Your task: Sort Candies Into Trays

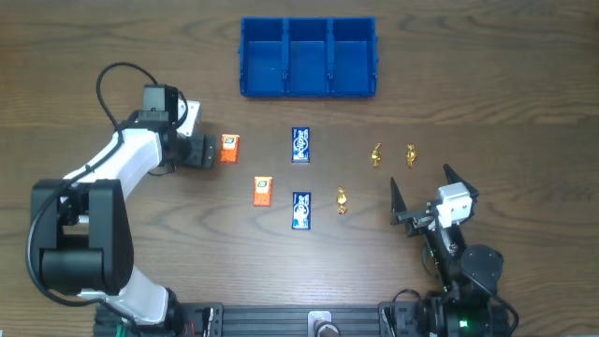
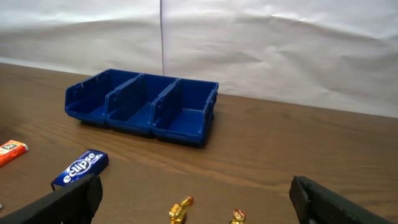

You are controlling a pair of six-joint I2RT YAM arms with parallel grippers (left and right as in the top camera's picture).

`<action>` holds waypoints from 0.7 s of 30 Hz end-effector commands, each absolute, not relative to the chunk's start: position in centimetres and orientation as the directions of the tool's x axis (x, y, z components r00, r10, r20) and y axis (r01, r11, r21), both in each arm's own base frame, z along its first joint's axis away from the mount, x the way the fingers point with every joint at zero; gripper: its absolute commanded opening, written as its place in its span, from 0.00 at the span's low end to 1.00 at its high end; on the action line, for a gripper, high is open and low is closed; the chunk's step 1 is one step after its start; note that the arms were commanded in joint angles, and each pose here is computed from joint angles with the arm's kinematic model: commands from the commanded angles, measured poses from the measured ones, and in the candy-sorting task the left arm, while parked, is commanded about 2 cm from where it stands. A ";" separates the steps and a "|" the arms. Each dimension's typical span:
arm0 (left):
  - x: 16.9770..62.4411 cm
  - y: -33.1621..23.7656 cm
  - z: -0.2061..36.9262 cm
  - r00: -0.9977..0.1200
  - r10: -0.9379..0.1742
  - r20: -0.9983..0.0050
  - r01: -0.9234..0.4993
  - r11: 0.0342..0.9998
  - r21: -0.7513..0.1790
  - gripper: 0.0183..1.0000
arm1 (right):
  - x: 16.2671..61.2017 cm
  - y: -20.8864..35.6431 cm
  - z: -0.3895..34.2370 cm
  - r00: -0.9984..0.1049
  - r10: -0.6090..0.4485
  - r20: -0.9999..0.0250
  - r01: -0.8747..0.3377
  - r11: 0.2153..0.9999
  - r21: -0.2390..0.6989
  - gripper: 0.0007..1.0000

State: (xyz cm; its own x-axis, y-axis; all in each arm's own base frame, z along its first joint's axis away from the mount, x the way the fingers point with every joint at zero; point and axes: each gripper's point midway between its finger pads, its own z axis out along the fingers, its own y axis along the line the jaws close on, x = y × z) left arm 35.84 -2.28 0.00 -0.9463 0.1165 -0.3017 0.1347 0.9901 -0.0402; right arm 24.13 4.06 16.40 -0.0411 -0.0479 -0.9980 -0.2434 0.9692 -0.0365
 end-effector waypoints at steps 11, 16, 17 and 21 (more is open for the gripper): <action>38.2 -1.4 3.3 -0.939 -0.023 -0.342 -0.021 1.000 -0.009 0.26 | 24.1 4.2 16.3 -0.036 -0.062 -0.997 -0.248 0.967 -0.051 1.00; 44.0 -5.6 16.6 -0.821 -0.032 -0.569 -0.031 0.999 -0.011 0.27 | 24.1 4.2 16.3 -0.036 -0.062 -0.997 -0.248 0.967 -0.051 1.00; 44.8 -6.4 18.8 -0.794 -0.036 -0.606 -0.040 0.999 -0.007 0.27 | 24.1 4.2 16.3 -0.036 -0.062 -0.997 -0.248 0.967 -0.051 1.00; 49.3 -12.3 24.3 -0.700 -0.027 -0.713 -0.002 0.999 -0.036 0.28 | 24.1 4.2 16.3 -0.036 -0.062 -0.997 -0.248 0.967 -0.051 1.00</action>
